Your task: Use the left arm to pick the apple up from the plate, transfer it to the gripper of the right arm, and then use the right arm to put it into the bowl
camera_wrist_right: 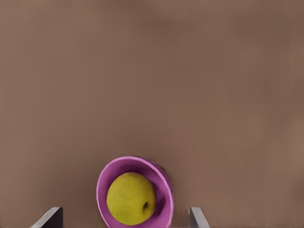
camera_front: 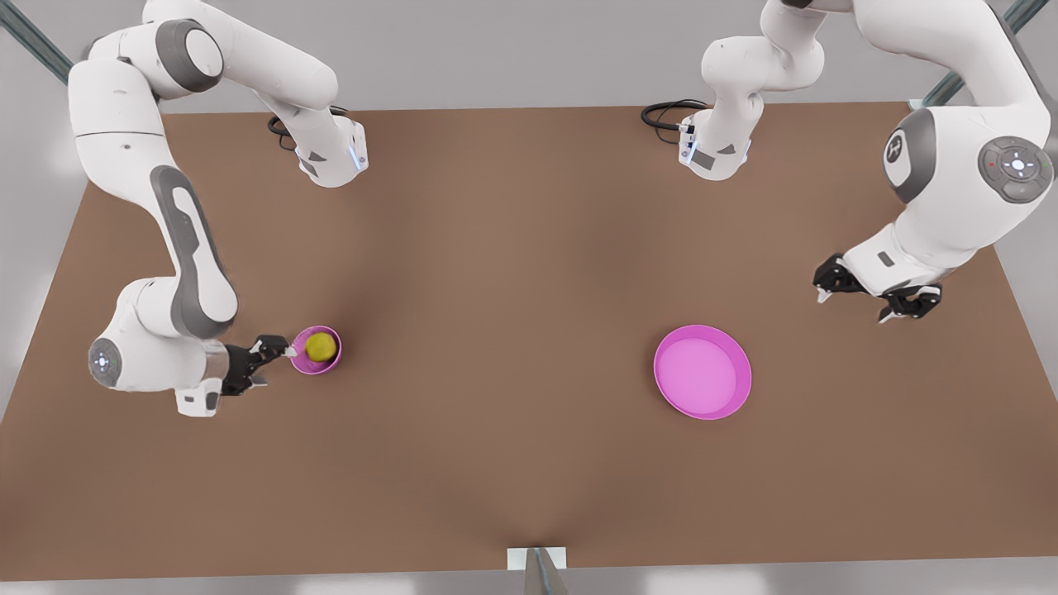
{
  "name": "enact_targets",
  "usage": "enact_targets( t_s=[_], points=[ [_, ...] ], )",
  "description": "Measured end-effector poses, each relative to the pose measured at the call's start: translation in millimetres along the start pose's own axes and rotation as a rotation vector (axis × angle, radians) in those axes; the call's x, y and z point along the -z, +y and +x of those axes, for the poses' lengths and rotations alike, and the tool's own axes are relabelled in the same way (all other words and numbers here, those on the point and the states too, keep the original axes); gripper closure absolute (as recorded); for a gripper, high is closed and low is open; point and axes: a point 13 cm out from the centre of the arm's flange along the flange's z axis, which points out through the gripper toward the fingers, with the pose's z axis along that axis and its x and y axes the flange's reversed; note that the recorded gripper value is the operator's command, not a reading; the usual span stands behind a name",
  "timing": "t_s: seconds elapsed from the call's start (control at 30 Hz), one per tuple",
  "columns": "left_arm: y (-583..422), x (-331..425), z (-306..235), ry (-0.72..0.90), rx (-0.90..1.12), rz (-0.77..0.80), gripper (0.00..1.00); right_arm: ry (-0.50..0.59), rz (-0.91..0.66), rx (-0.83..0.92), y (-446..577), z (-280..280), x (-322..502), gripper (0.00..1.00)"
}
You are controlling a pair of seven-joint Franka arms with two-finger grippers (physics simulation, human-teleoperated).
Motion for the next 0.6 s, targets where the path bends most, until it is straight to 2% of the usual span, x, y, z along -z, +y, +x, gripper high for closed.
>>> enact_targets(
  t_s=[0.1,0.17,0.23,0.33,0.6],
  points=[
    [8.5,18.4,11.2,-0.023,0.076,0.012,0.00,-0.045,0.223,0.098,62.0,-61.7,135.8,0.00],
    [19.6,31.0,21.5,-0.035,0.128,0.019,0.00,-0.051,0.329,0.108,116.9,-62.9,200.1,0.00],
    [25.8,34.6,26.4,-0.035,0.164,0.024,0.00,-0.020,0.394,0.022,129.2,-26.3,231.6,0.00],
    [21.2,32.7,25.7,-0.025,0.184,0.033,0.00,0.019,0.454,-0.145,131.5,22.9,254.4,0.00],
    [8.6,23.2,15.1,-0.003,0.212,0.044,0.00,0.033,0.388,-0.359,119.3,39.8,238.5,0.00]
  ],
)
